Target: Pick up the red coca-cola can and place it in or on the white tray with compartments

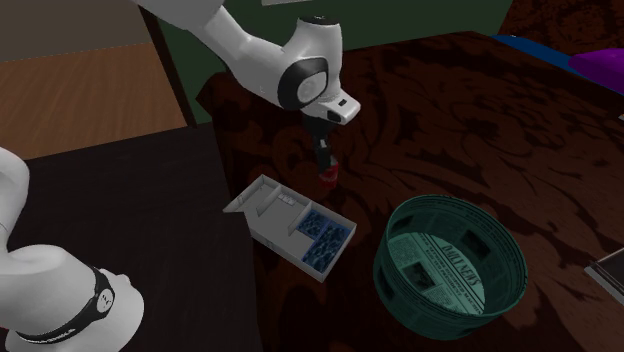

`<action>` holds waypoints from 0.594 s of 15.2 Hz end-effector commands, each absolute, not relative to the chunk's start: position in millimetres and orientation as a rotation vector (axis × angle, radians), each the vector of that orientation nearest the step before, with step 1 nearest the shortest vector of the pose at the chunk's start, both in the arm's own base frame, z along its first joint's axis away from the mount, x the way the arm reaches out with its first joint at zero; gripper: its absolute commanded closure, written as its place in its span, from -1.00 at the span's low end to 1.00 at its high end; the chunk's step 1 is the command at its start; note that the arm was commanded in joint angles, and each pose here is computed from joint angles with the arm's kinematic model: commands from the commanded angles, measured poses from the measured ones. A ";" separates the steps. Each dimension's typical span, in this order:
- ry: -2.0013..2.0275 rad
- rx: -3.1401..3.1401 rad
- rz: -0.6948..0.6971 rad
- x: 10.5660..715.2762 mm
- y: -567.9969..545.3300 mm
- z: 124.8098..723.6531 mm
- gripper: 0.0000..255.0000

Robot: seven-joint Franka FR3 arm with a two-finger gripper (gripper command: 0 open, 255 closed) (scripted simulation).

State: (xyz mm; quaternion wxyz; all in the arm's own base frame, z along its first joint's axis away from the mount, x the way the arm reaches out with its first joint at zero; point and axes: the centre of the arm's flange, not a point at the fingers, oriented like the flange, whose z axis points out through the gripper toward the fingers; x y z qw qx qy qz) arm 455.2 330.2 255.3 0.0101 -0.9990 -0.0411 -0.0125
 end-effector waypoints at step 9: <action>-0.143 -3.111 -0.047 486.6 423.9 169.9 -1.00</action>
